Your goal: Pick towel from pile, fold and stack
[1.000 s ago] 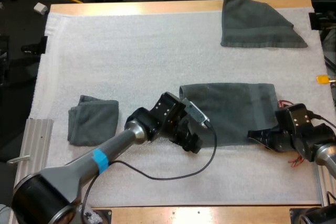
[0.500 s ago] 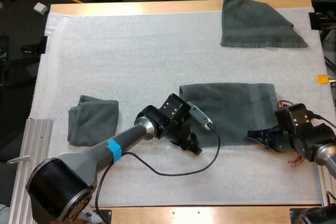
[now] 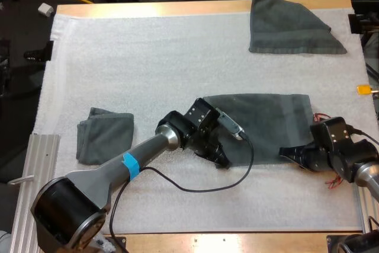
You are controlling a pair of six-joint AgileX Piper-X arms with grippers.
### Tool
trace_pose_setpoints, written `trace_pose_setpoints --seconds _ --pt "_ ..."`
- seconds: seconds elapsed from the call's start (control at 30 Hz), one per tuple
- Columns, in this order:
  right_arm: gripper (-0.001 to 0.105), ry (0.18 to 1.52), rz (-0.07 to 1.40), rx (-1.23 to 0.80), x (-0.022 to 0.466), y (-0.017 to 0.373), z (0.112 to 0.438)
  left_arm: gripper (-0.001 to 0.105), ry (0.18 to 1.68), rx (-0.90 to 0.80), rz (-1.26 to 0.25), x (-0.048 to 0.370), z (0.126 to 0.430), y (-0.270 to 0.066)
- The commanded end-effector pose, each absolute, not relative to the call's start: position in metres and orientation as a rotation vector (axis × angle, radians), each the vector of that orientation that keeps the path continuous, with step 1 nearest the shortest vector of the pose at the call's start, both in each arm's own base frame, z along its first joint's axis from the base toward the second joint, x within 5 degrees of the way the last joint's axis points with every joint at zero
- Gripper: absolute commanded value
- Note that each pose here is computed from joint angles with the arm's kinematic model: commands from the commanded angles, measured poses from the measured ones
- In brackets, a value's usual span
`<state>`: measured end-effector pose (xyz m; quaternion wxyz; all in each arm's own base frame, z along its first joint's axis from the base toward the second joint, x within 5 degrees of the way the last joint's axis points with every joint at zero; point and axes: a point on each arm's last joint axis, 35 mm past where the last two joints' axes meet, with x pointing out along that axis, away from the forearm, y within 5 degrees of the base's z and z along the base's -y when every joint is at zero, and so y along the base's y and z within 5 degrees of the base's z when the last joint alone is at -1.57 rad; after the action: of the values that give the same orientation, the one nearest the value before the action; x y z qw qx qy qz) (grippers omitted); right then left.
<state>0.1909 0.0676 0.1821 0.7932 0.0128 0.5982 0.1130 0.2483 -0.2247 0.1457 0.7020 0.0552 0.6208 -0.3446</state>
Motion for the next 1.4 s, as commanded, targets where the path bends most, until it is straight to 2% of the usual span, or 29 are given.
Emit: trace_pose_setpoints --seconds 0.0,0.4,0.47,0.7,0.77,0.83,1.13,1.37 --pt "0.0 1.291 0.252 0.021 0.19 0.067 0.183 0.005 1.366 0.118 -0.763 0.25 0.153 -0.227" --pt "0.0 1.293 0.257 0.021 0.19 0.068 0.182 0.004 1.245 0.173 -0.789 0.239 0.202 -0.216" --pt "0.0 1.293 0.258 0.02 0.19 0.068 0.183 0.009 1.243 0.202 -0.805 0.236 0.206 -0.213" --pt "0.0 1.292 0.266 0.022 0.19 0.068 0.184 0.044 1.248 0.272 -0.844 0.23 0.209 -0.211" --pt "0.0 1.293 0.26 0.023 0.189 0.067 0.183 0.048 1.251 0.287 -0.854 0.229 0.206 -0.213" --pt "0.0 1.293 0.253 0.025 0.189 0.067 0.183 0.046 1.249 0.28 -0.853 0.231 0.204 -0.215" --pt "0.0 1.299 0.25 0.024 0.189 0.066 0.183 0.047 1.249 0.409 -0.847 0.22 0.179 -0.239" --pt "0.0 1.302 0.254 0.022 0.188 0.067 0.183 0.047 1.249 0.465 -0.792 0.222 0.167 -0.242"
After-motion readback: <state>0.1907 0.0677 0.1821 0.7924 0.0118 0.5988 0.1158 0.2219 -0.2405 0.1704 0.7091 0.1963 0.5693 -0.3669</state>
